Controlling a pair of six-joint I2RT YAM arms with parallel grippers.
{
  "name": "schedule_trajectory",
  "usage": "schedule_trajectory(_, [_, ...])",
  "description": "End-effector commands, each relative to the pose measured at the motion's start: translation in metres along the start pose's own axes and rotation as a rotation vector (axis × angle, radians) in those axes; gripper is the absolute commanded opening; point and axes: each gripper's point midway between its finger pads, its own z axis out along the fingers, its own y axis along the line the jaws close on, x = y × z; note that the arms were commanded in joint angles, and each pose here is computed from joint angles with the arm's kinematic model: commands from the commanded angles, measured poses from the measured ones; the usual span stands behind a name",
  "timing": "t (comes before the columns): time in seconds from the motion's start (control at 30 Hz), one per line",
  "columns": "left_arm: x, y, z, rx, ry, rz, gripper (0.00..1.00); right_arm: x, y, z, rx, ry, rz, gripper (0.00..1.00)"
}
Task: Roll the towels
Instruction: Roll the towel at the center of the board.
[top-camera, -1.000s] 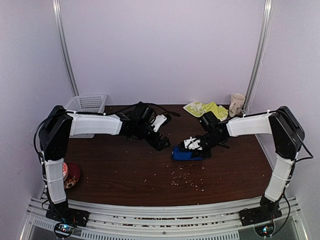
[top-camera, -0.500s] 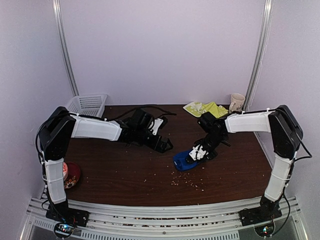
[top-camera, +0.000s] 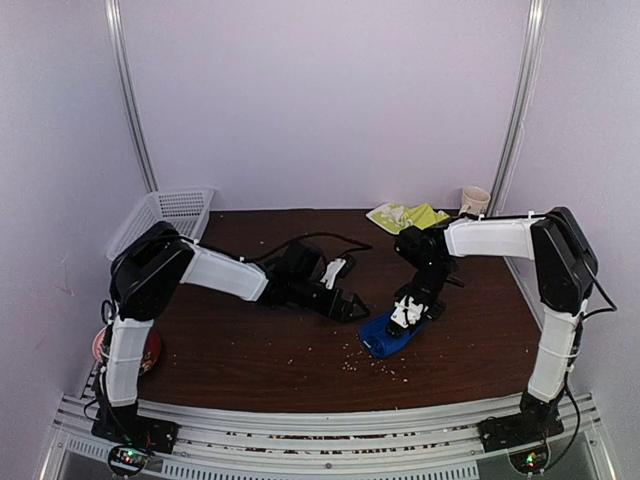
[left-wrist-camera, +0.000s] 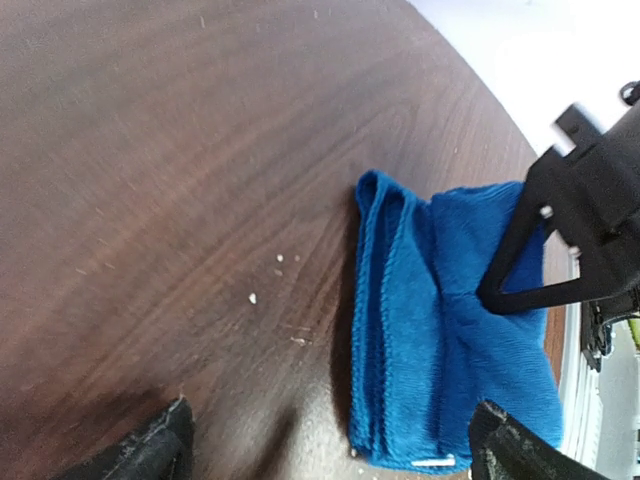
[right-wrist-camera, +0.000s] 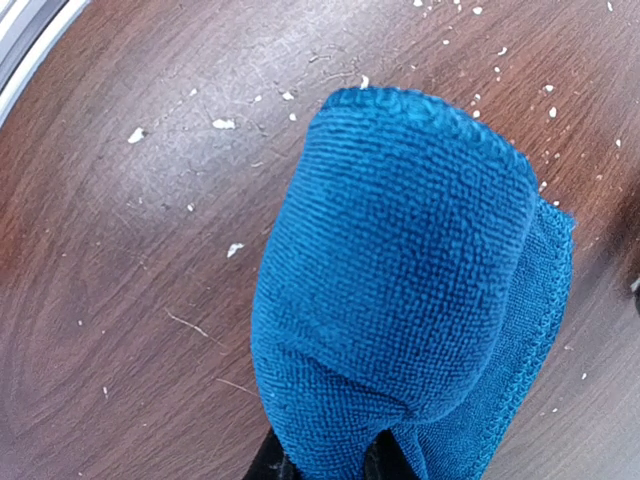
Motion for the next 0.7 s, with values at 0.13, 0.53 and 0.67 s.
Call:
schedule_trajectory(0.13, [-0.014,-0.043,0.023,0.227,-0.047,0.014,0.96,0.005,0.025,0.016,-0.194,-0.02,0.065,0.12])
schedule_trajectory(0.53, [0.013,-0.057,0.052,0.308,0.062,-0.008,0.91,0.008,0.009,0.015,-0.164,-0.019,0.112,0.13])
schedule_trajectory(0.67, [0.016,-0.055,0.054,0.301,0.081,-0.02,0.89,0.009,0.004,0.014,-0.156,-0.017,0.113,0.13])
